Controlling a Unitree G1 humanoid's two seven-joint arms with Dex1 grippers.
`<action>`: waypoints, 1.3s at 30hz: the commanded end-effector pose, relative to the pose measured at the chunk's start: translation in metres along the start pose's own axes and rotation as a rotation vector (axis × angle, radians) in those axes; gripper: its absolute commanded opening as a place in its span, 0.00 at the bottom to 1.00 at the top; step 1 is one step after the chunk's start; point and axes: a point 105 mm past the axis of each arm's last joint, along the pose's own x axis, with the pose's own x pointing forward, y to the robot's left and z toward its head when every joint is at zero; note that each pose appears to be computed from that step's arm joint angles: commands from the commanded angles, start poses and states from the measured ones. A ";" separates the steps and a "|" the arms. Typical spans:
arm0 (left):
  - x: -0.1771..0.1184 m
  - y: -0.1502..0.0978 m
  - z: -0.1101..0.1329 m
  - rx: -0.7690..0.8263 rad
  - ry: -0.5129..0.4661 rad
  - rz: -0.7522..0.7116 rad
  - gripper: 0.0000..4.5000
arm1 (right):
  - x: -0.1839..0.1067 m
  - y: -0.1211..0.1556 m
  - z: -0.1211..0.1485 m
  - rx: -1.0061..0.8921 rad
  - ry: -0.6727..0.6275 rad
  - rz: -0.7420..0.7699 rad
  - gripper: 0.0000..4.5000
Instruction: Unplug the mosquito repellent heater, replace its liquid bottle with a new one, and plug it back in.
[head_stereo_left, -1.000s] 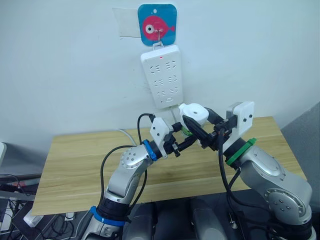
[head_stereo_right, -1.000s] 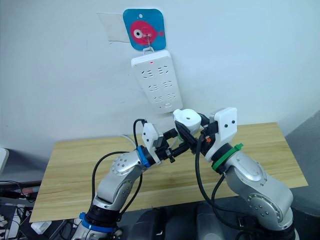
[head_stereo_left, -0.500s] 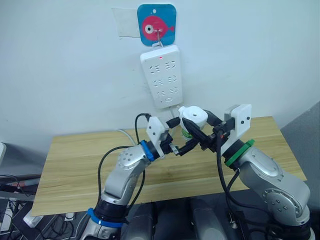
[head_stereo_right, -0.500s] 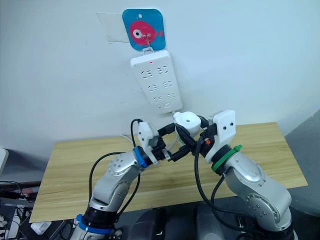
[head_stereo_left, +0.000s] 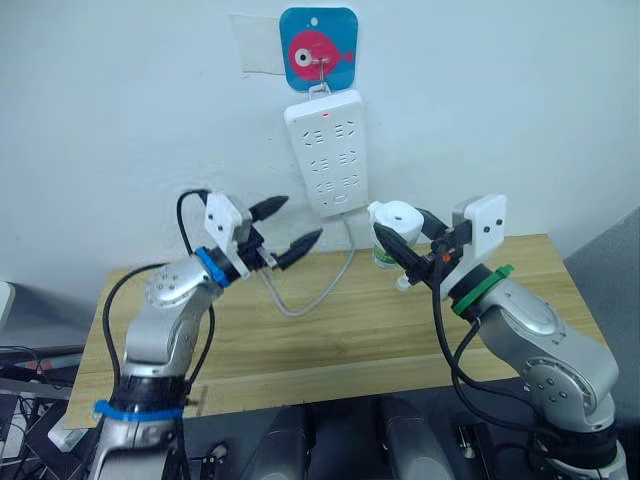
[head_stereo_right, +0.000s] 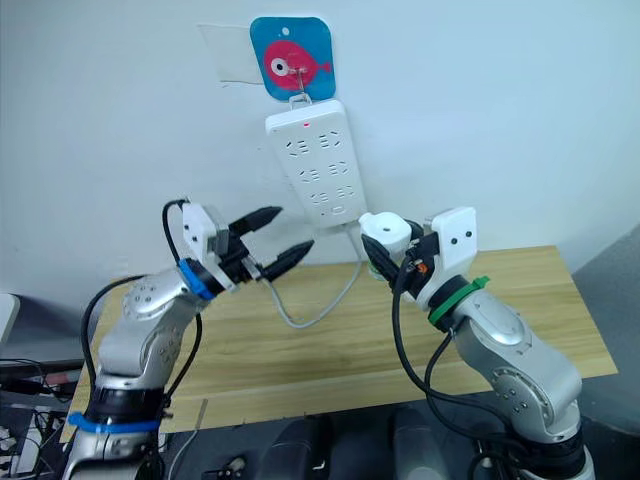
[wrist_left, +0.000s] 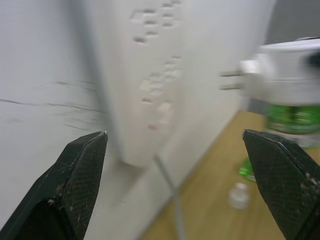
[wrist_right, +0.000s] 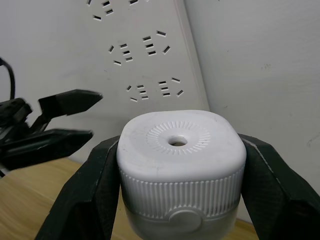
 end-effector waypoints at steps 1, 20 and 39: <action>0.005 0.007 0.003 0.052 -0.024 -0.025 1.00 | -0.002 0.007 0.015 -0.021 -0.063 0.020 0.65; 0.040 0.010 0.004 0.009 -0.057 -0.249 0.91 | 0.003 0.012 0.022 -0.021 -0.094 0.019 0.65; 0.039 0.012 0.007 -0.023 -0.053 -0.225 0.29 | 0.020 0.019 0.022 -0.053 -0.083 0.024 0.65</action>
